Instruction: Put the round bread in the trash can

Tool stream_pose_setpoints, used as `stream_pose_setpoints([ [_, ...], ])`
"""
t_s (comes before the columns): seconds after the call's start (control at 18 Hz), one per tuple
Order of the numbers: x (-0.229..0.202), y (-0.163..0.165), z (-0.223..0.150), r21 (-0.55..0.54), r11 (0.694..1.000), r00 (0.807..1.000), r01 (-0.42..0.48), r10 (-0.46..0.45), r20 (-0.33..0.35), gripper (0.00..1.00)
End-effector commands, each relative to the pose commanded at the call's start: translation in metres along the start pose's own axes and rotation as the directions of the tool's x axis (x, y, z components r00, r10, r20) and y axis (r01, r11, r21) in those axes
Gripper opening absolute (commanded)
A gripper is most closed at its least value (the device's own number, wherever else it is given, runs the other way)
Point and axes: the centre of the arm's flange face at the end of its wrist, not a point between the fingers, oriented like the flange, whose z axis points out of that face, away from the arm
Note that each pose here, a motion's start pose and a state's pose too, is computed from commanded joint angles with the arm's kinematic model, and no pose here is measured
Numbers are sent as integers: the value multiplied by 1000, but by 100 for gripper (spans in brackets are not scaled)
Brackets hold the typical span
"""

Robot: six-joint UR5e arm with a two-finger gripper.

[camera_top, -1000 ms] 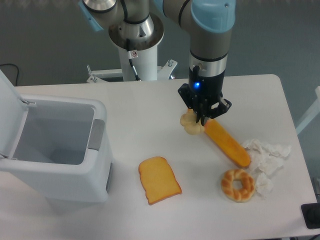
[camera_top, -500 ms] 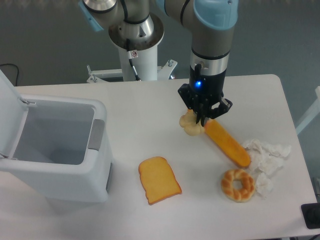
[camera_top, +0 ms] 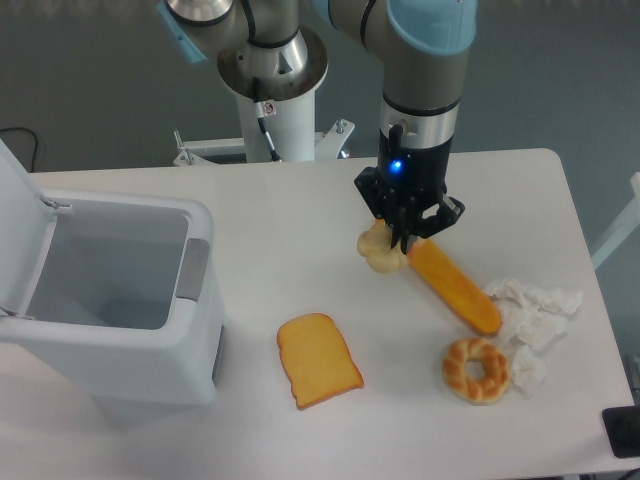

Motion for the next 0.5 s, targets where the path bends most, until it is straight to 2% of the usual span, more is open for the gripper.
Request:
stream_pose_setpoints([
  [0.5, 0, -18, -16, 84, 991, 994, 108, -107, -12, 0],
])
